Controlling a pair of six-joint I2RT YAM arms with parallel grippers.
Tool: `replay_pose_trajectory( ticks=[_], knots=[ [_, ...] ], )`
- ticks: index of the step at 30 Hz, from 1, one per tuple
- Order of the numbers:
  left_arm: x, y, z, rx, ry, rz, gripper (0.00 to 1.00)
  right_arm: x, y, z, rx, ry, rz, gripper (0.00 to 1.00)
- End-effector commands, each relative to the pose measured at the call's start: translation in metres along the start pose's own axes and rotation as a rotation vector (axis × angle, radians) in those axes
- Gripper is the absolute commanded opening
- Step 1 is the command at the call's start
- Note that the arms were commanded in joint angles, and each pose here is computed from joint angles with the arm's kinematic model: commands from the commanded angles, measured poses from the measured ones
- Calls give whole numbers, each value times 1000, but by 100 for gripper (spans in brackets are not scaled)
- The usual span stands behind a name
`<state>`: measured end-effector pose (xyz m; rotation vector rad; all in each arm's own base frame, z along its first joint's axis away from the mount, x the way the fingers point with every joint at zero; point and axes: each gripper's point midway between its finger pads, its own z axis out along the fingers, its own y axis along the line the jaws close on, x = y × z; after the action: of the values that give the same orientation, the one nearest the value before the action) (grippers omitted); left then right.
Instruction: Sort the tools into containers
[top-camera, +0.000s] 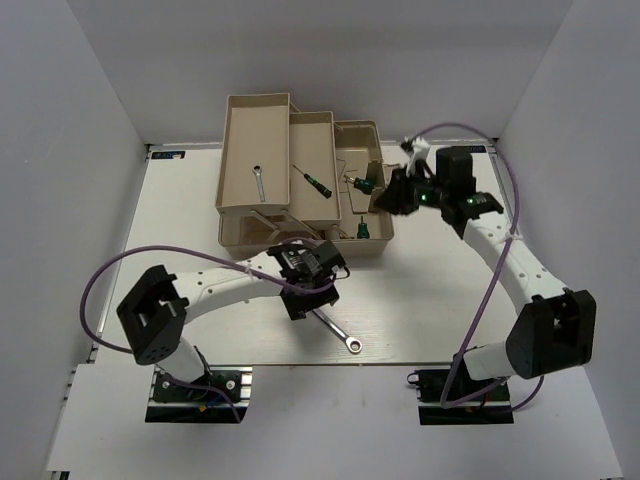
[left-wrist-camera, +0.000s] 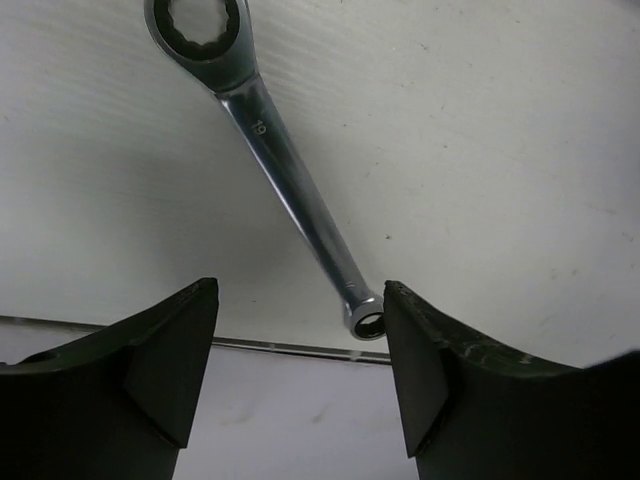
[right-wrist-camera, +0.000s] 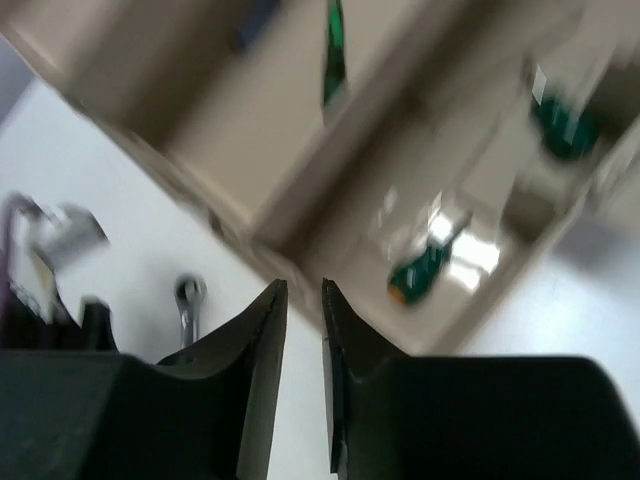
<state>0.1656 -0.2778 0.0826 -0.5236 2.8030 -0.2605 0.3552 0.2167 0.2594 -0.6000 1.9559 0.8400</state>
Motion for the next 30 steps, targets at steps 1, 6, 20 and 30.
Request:
replay_pose_trajectory(
  ticks=[1,6,20,30],
  knots=[
    [1,-28,-4,22,-10,-164,77,50,-12,-13,38,112,13,28],
    [11,-38,21,-29,-19,-132,77,73,-10,-38,55,122,48,28],
    [7,-38,-17,126,109,-133,77,111,-10,-64,78,121,109,28],
    [-4,-19,1,47,59,-212,76,123,-15,-59,66,115,140,28]
  ],
)
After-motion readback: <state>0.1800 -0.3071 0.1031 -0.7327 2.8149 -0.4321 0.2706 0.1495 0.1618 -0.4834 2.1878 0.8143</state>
